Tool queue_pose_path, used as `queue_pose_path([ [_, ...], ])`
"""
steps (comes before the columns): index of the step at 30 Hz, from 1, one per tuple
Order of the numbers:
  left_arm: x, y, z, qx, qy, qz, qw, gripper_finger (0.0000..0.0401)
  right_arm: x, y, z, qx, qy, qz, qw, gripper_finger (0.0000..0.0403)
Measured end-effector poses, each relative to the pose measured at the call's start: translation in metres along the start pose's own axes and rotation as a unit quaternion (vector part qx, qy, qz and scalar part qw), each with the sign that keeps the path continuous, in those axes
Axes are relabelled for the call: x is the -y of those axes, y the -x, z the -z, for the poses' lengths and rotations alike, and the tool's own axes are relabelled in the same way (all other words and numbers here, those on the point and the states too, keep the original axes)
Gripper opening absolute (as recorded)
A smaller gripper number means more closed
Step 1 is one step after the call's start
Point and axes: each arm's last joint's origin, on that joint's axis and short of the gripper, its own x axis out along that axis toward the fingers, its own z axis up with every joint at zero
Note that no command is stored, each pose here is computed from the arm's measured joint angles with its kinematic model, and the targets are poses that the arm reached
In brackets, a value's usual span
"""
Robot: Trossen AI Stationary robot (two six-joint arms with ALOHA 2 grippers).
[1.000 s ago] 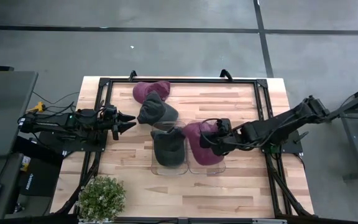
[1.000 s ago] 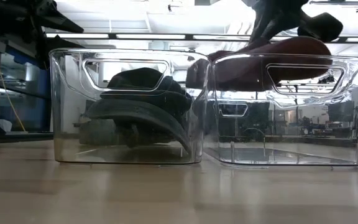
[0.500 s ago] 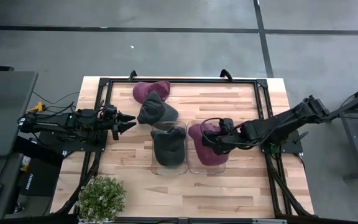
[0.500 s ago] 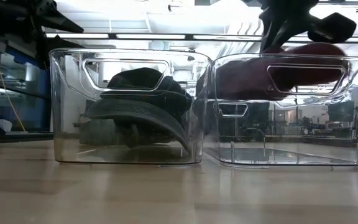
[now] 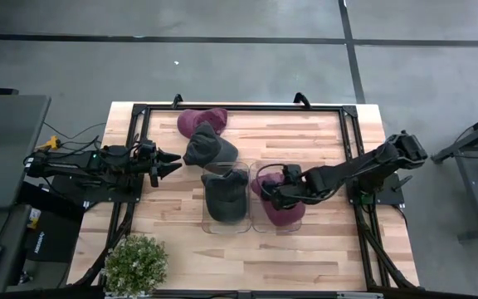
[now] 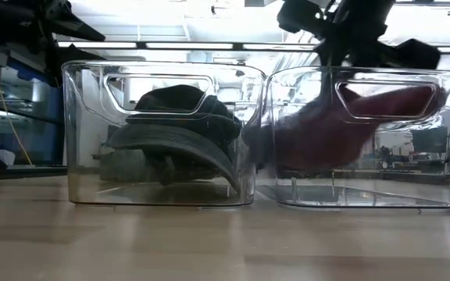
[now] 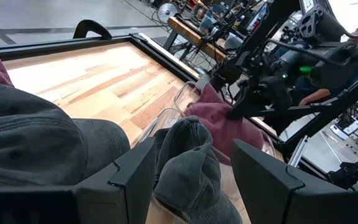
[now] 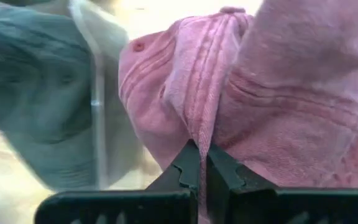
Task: Pick & Place hat
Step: Put the right red cap into the right transparent bin
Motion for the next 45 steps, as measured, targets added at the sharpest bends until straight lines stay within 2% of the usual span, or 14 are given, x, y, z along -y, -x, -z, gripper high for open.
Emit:
queue_pose_path([
  [13,0.000,0.000,0.000,0.000,0.000,0.000,1.000,0.0198,-0.016,-0.005,-0.006,0.011,0.000,-0.065,0.998,0.0000],
  [19,0.000,0.000,0.000,0.000,0.000,0.000,1.000,0.0198,-0.017,-0.010,-0.007,0.010,0.000,-0.058,0.998,0.0000],
  [28,0.000,0.000,0.000,0.000,0.000,0.000,1.000,0.0198,-0.012,-0.026,0.001,-0.018,-0.010,-0.009,1.000,0.0000],
  [39,0.000,0.000,0.000,0.000,0.000,0.000,1.000,0.0198,-0.004,-0.027,0.001,-0.053,-0.007,0.042,0.998,0.0000],
  [45,0.000,0.000,0.000,0.000,0.000,0.000,1.000,0.0198,0.011,-0.040,0.003,-0.071,-0.011,0.071,0.995,0.0000],
])
